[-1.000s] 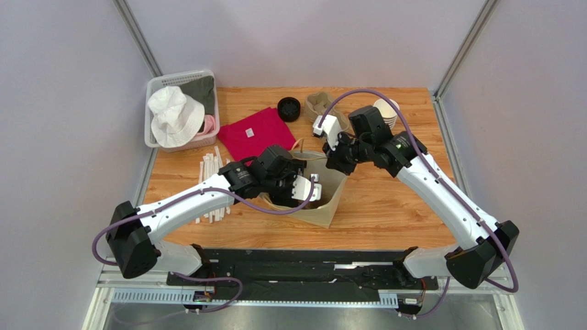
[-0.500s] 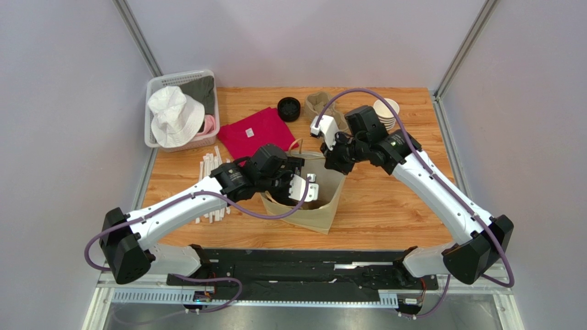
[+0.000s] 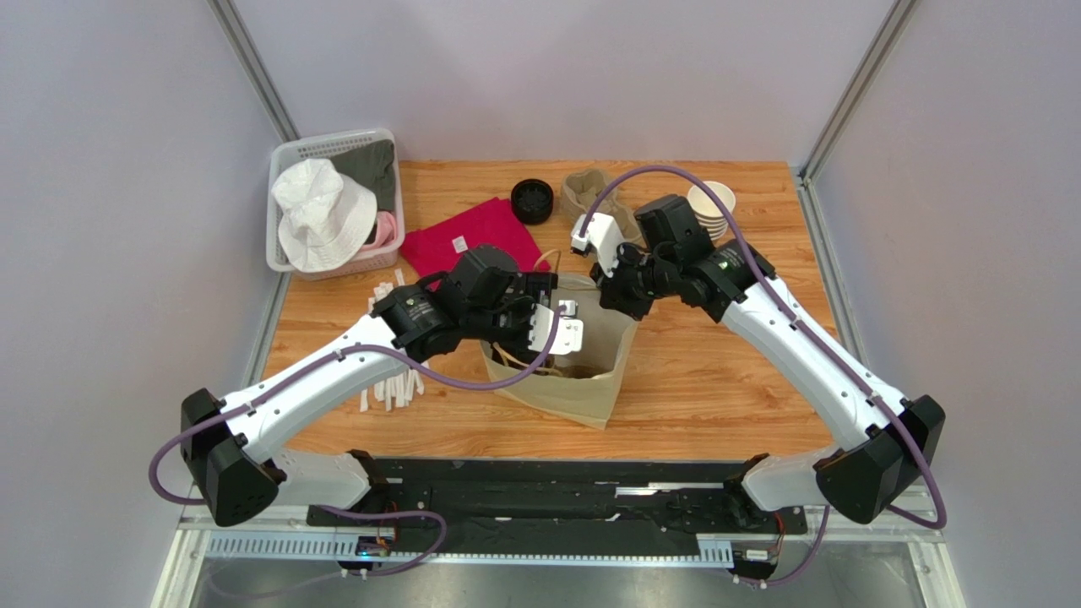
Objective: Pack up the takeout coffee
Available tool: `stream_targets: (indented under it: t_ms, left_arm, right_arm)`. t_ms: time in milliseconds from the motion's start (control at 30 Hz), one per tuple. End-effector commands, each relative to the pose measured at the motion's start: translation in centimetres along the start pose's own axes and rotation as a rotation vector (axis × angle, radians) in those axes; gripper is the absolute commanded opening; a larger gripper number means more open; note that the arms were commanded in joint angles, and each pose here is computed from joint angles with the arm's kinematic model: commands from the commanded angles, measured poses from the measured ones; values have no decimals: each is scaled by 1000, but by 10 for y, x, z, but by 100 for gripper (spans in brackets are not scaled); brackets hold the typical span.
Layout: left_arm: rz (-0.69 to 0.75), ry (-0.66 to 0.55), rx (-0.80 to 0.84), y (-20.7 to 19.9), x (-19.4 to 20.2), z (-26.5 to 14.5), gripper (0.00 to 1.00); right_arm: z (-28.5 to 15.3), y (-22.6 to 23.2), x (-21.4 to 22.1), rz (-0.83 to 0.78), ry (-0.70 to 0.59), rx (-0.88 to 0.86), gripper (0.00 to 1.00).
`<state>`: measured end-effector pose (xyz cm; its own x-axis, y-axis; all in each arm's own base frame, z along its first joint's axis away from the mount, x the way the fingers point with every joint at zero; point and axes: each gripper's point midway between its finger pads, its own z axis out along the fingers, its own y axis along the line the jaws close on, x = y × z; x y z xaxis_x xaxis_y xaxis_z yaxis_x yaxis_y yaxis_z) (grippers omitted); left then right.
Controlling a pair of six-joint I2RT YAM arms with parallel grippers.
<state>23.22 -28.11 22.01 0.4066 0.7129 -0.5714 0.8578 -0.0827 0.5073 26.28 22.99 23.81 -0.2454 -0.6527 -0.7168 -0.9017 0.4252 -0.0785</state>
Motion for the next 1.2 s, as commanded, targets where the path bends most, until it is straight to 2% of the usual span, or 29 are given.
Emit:
stream_targets:
  t_ms: [0,233,333,500,600,700,733,767,900,1033,1067,1167]
  left_arm:
    - [-15,-100,15,2,-24,-26,99]
    - [-71,-190,-26,19,-46,-45,95]
    - [-109,-195,-49,29,-51,-49,90]
    - [-124,-270,-61,34,-69,-66,82]
    - [-138,-296,-65,34,-75,-74,73]
    - [-168,-292,-92,39,-75,-79,56]
    - [-203,-290,-104,42,-74,-81,46]
    - [-225,-290,-124,48,-75,-85,43]
    - [-378,-270,-217,77,-63,-98,41]
    - [-639,-243,-319,113,-41,-120,32]
    - [-767,-204,-302,112,-28,-114,32]
    - [-1003,-123,-372,123,14,-123,31]
  right_arm:
    - [0,-13,-6,-38,-24,53,0]
    - [-2,-14,-5,-47,-27,62,0]
    - [-2,-14,-6,-50,-29,63,0]
    - [-2,-14,-2,-53,-24,67,0]
    - [-3,-15,-1,-58,-27,75,0]
    - [-3,-15,0,-60,-25,78,0]
    - [-3,-14,0,-60,-26,79,0]
    - [-3,-15,0,-62,-28,80,0]
    - [-5,-15,0,-65,-35,88,0]
    - [-6,-15,-1,-63,-41,93,0]
    - [-7,-15,-2,-62,-45,97,0]
    - [-8,-14,-3,-59,-48,101,0]
